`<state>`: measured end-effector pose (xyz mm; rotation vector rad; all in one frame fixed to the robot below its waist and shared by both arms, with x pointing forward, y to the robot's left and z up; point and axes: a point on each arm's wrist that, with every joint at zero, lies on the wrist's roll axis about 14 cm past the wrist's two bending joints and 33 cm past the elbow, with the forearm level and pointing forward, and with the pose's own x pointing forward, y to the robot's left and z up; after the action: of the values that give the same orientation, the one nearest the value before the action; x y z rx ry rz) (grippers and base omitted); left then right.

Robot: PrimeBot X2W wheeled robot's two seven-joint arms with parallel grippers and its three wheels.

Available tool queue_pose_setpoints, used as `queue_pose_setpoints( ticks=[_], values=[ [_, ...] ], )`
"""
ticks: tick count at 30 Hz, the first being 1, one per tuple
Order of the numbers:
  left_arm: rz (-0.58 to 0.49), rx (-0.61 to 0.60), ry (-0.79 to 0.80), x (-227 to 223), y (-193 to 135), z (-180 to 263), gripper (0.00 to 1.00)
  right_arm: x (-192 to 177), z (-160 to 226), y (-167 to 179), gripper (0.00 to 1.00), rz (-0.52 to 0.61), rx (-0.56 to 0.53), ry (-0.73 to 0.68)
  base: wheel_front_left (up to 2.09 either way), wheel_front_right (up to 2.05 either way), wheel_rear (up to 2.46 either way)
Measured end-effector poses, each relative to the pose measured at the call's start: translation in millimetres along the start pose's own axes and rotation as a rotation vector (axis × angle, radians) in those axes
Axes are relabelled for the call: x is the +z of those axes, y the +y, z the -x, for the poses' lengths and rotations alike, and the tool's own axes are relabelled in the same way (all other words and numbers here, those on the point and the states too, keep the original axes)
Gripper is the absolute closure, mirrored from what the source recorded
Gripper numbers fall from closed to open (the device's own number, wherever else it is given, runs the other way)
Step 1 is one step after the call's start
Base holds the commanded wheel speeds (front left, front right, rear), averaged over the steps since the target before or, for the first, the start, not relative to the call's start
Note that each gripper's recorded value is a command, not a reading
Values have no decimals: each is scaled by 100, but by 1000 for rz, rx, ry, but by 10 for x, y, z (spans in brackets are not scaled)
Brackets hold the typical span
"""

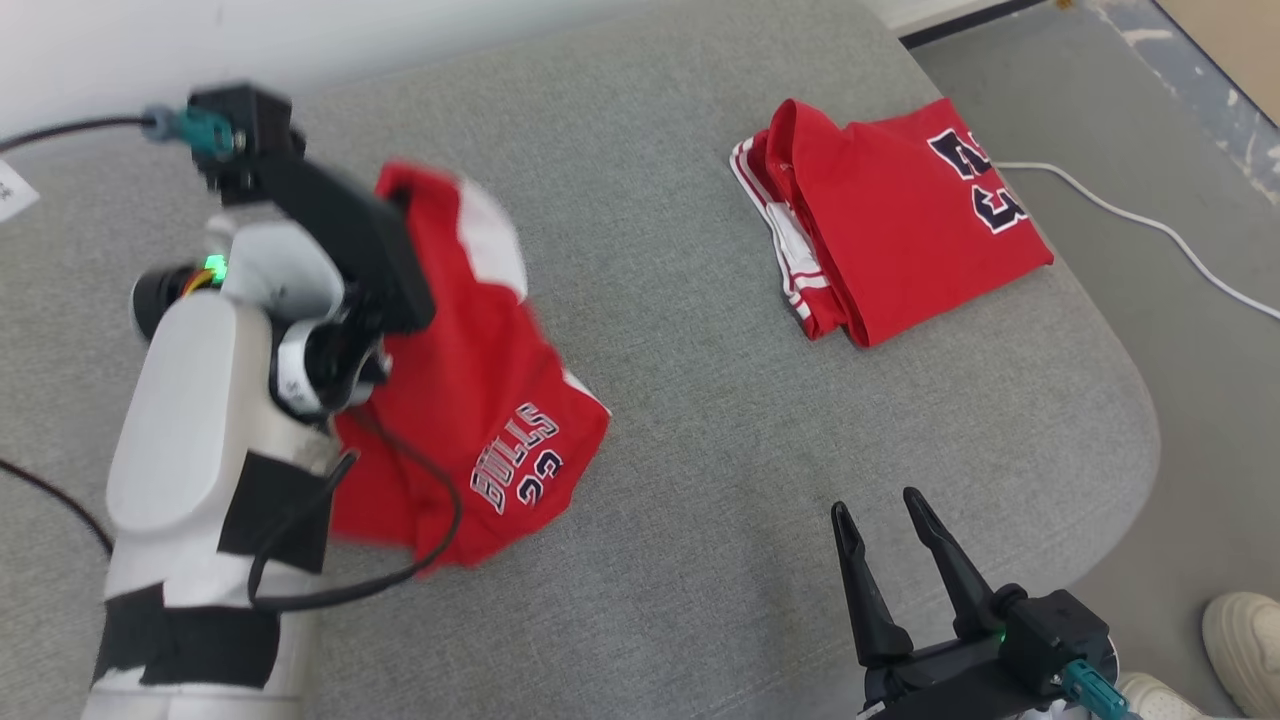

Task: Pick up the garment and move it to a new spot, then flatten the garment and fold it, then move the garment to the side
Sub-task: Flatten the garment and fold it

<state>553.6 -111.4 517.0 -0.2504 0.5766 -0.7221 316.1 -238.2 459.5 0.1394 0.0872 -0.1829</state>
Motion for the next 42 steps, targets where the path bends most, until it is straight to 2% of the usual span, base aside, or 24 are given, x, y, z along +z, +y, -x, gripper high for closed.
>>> queue_pose_setpoints(
  ticks=[6,7,10,12,16,20,25,30,34,39,40,41,42],
  values=[
    [22,-202,-369,944,-646,330,100,23,18,82,0,-8,29,-14,0,0,0],
    [22,-202,-369,944,-646,330,100,23,18,82,0,-8,29,-14,0,0,0],
    [97,-339,-486,1204,-1075,565,100,45,16,130,0,-13,46,-24,0,0,0],
    [123,-381,-571,1364,-1258,740,100,56,6,168,0,-15,59,-30,0,0,0],
    [189,-377,-673,1465,-1321,959,100,64,-37,244,0,-21,86,-35,0,0,0],
    [314,-251,-646,1041,-915,902,100,41,-83,372,0,-30,127,-31,0,0,0],
    [485,23,-556,92,-58,866,100,26,-163,608,0,-38,202,-28,0,0,0],
    [572,281,-497,-757,648,1130,100,21,-225,780,0,-40,256,-27,0,0,0],
    [601,386,-491,-1131,907,1379,100,6,-249,854,0,-36,280,-24,0,0,0],
    [549,361,-399,-1529,768,1484,100,-4,-252,917,0,-36,300,-22,0,0,0],
    [547,358,-376,-1602,739,1498,64,-2,-249,926,0,-36,303,-22,0,0,0],
    [528,349,-351,-1665,700,1508,0,3,-247,934,0,-36,305,-24,0,0,0],
    [504,344,-332,-1705,678,1523,0,9,-246,940,0,-36,308,-26,0,0,0]
  ],
)
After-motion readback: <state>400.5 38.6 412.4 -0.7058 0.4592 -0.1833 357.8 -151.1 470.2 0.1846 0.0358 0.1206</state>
